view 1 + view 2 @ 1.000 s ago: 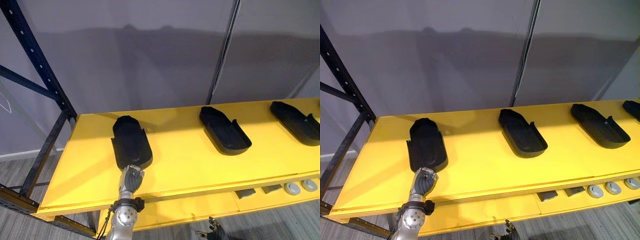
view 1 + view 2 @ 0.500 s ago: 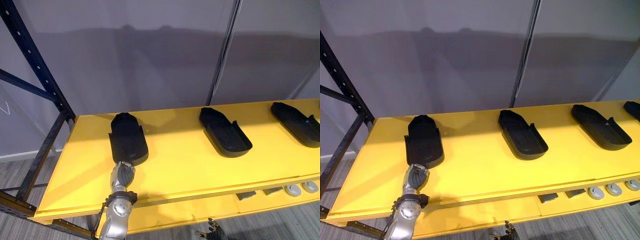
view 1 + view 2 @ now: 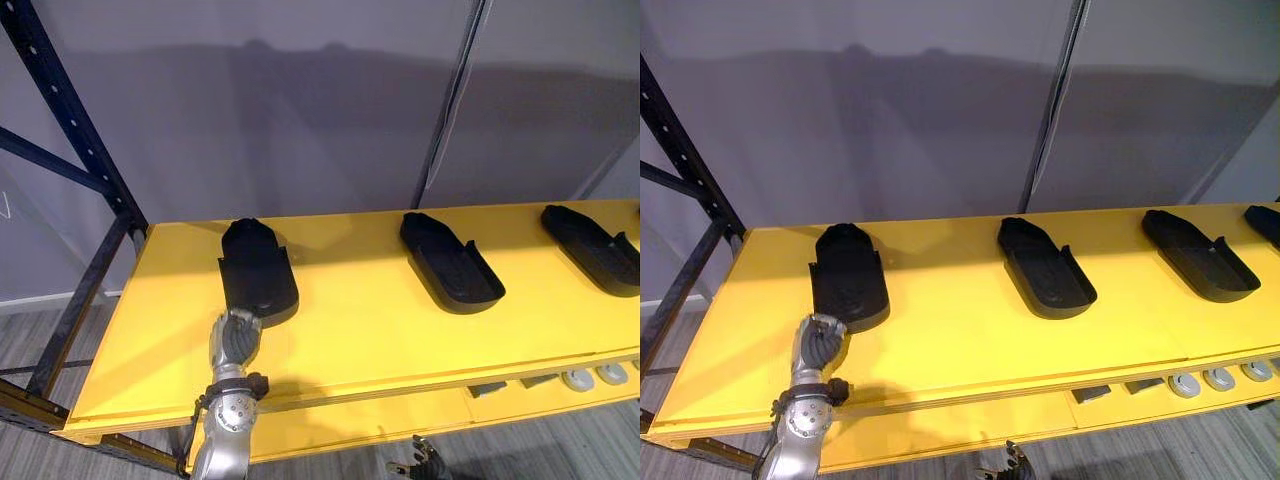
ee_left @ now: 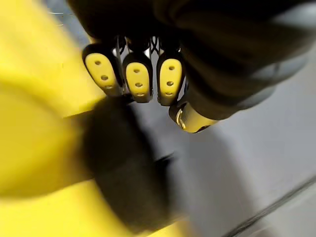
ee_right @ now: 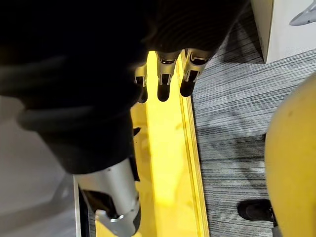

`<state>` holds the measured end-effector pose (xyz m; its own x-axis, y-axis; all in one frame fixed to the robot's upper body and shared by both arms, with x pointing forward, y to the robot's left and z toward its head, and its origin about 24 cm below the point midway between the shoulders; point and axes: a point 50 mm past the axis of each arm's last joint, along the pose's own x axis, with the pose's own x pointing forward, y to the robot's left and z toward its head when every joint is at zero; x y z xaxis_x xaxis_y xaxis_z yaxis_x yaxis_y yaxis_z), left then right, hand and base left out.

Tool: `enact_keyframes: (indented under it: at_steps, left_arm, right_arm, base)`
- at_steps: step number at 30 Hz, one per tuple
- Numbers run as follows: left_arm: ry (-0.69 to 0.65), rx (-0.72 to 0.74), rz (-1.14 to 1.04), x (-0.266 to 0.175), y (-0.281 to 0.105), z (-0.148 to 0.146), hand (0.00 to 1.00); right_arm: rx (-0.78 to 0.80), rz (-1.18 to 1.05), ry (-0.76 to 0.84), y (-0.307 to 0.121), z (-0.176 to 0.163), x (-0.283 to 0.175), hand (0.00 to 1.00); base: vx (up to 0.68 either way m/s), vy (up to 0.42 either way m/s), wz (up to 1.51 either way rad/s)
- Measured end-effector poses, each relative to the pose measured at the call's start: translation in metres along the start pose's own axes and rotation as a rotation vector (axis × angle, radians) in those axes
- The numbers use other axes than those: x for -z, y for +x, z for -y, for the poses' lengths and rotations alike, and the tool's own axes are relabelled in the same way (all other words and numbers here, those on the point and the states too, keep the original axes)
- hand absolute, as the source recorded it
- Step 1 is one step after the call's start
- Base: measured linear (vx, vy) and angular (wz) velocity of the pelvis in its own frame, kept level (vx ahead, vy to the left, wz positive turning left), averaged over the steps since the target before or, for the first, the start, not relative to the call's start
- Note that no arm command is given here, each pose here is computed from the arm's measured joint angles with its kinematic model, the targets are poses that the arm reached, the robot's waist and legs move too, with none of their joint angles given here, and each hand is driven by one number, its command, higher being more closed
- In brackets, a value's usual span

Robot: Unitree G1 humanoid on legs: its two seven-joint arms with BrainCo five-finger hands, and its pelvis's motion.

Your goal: Walk over and take plastic housings, then place them on the shelf

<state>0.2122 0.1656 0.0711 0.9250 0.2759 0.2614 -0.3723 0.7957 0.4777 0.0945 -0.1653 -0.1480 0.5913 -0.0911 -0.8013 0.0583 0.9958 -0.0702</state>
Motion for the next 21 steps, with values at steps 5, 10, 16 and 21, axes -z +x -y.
enact_keyframes:
  at_steps: [5, 10, 16, 21]
  left_arm:
    - [-0.097, -0.145, 0.082, -0.017, -0.014, -0.035, 1.0]
    - [-0.104, -0.349, -0.095, 0.016, -0.038, -0.077, 1.0]
    - [-0.083, -0.459, -0.506, 0.086, -0.085, -0.093, 1.0]
    - [-0.114, -0.402, -0.777, 0.127, -0.12, -0.078, 0.0]
  right_arm:
    - [0.011, 0.002, 0.017, -0.001, 0.001, 0.001, 0.0]
    - [0.02, -0.004, 0.021, -0.003, 0.001, 0.004, 0.0]
    - [0.021, 0.004, 0.019, -0.002, 0.002, 0.001, 0.0]
    - [-0.012, 0.005, -0.023, -0.002, -0.003, -0.002, 0.0]
  base:
    - [-0.04, 0.0, 0.03]
    - [-0.07, 0.002, 0.07]
    - [-0.06, -0.023, 0.08]
    - [-0.02, -0.02, 0.13]
